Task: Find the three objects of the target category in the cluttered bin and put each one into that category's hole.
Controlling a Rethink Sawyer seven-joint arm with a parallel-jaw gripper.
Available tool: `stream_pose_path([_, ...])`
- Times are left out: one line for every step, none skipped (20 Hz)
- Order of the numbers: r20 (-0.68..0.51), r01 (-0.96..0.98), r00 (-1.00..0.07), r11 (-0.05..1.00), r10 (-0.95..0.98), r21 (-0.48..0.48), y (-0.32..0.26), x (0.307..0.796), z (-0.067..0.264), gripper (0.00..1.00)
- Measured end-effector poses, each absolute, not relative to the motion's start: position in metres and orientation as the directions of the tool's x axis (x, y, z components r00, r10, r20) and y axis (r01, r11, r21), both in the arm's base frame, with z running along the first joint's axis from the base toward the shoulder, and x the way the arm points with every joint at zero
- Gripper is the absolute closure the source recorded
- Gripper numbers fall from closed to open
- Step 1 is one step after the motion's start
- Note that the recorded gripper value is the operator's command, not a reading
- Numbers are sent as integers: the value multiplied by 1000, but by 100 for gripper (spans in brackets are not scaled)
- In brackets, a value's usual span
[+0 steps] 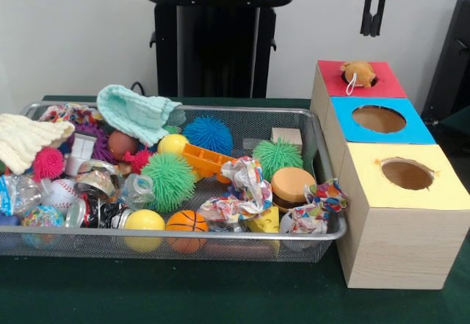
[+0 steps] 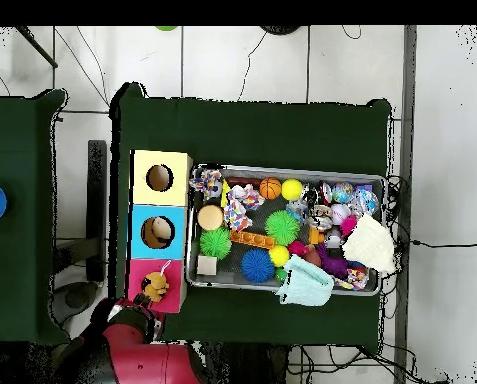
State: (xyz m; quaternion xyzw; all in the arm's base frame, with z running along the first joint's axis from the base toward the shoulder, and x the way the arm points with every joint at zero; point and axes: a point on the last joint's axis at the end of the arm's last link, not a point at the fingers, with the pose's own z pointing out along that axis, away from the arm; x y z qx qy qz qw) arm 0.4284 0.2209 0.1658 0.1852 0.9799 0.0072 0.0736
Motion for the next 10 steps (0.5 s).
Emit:
stream_pose_path([-141,363,-920,931,365,40,220,428,165,100])
stream_pose_path([-138,364,-921,931,365,38,220,428,164,100])
stream_pose_path([-135,364,-921,931,365,35,220,427,162,100])
stream_pose_path([-133,364,-921,931,365,34,220,427,161,100])
stream_pose_path([-131,364,-922,931,365,32,220,426,160,100])
stream_pose_path([-124,365,-923,931,365,27,219,425,157,100])
stream_pose_path([-120,365,-923,931,365,23,218,424,155,100])
stream_pose_path([-118,366,-923,930,366,21,218,424,154,100])
stream_pose_path([-113,366,-924,930,365,17,218,423,151,100])
stream_pose_path([-110,366,-924,931,365,13,217,422,149,100])
